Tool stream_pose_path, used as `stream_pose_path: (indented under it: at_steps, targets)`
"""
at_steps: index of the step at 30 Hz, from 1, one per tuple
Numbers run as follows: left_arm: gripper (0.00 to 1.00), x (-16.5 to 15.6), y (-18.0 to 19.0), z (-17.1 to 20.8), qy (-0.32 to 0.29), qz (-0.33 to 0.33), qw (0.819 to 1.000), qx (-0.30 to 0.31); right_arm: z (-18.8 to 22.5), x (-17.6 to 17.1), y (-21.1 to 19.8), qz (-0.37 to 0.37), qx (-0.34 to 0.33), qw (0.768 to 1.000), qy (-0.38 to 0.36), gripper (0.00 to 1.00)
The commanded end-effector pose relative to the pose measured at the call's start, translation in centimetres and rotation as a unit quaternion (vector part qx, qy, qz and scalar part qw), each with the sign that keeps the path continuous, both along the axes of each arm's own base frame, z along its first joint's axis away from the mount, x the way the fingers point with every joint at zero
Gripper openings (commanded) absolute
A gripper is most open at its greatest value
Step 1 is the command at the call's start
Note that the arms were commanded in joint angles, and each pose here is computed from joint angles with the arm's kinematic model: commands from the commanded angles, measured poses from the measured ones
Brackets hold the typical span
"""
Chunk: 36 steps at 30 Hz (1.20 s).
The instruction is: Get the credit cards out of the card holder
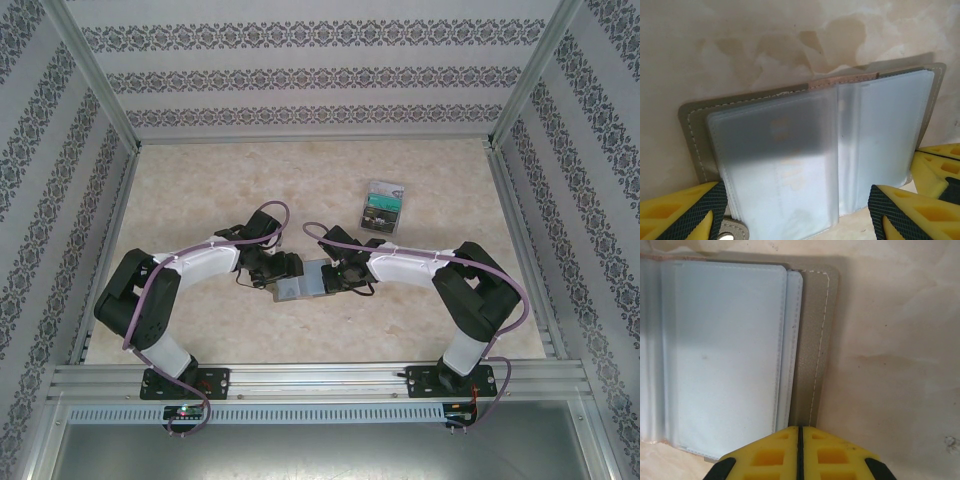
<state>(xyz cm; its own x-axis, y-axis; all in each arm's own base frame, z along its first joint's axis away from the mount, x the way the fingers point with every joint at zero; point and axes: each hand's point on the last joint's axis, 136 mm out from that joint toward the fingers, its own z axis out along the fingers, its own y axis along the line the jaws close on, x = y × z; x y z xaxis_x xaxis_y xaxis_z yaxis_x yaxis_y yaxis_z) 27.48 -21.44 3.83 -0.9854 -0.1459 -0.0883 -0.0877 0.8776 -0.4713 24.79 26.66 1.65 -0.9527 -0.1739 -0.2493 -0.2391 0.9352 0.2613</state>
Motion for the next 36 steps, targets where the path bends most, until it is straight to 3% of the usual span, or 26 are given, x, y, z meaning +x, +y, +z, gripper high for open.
stream_pose_path:
  at_steps: [1,13,17,20,23,36]
  targets:
    - [0.76,0.0,-1.7,1.0,-0.012,-0.028,0.999,-0.035,-1.2,-0.5,0.1,-0.005,-0.002,1.0,0.026,0.0]
    - [0.77,0.5,-3.1,3.0,-0.041,-0.052,0.996,-0.068,-1.3,-0.4,0.3,-0.003,-0.002,1.0,0.027,0.0]
    - [0.82,0.5,-3.2,3.2,-0.043,-0.055,0.995,-0.069,-1.2,-0.3,0.3,-0.003,-0.002,1.0,0.028,0.0]
    - [0.95,0.4,-3.1,3.1,-0.043,-0.056,0.995,-0.066,-1.2,-0.3,0.4,-0.003,-0.002,1.0,0.028,0.0]
    - [1.0,0.3,-3.0,3.3,-0.047,-0.061,0.995,-0.066,-1.2,-0.3,0.4,-0.003,-0.002,1.0,0.027,0.0]
    - [1.0,0.3,-3.3,4.6,-0.062,-0.056,0.993,-0.083,-0.3,0.1,-0.2,-0.017,0.0,1.0,0.012,0.0]
